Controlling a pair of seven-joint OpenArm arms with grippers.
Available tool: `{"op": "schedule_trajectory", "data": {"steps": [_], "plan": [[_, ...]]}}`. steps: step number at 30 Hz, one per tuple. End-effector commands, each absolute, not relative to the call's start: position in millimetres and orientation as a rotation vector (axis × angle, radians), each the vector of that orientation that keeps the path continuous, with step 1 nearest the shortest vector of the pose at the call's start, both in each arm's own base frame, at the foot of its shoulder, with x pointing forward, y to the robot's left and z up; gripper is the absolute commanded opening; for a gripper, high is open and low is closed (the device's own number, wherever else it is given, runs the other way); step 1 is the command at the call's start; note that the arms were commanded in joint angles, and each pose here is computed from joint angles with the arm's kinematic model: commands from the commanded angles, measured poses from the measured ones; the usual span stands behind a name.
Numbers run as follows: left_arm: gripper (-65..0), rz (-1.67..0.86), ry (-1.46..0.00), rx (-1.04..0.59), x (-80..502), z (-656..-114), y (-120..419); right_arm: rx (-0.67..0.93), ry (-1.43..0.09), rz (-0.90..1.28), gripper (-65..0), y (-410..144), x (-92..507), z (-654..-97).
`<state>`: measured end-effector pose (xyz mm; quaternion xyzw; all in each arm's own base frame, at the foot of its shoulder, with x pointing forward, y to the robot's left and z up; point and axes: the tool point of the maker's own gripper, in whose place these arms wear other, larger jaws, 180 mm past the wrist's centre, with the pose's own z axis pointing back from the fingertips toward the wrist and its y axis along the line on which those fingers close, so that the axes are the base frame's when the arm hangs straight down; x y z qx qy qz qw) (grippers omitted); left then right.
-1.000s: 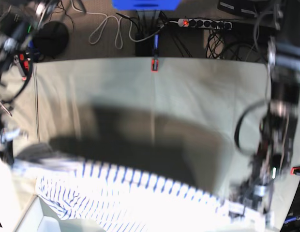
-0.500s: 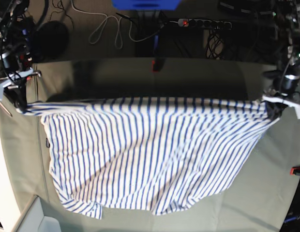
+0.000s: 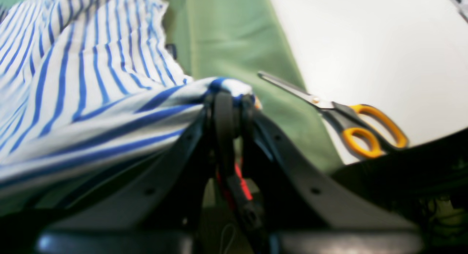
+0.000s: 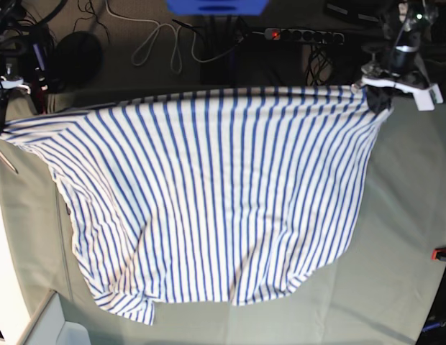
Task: Layout the t-shirt on the table in an organized manner, then fold the t-shirt properly
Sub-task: 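Swing the shirt up again with both grippers and lower it flat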
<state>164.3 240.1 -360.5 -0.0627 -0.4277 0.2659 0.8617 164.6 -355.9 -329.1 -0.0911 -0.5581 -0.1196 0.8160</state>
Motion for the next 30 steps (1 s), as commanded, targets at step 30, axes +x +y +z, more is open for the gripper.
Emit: {"op": "schedule_trajectory", "data": {"steps": [30], "plan": [[-65.0,0.319,-1.514,-0.327,560.0,-60.1,225.4,-0.048,-1.592,0.156,-65.0,-294.5,553.0,-78.2]]}}
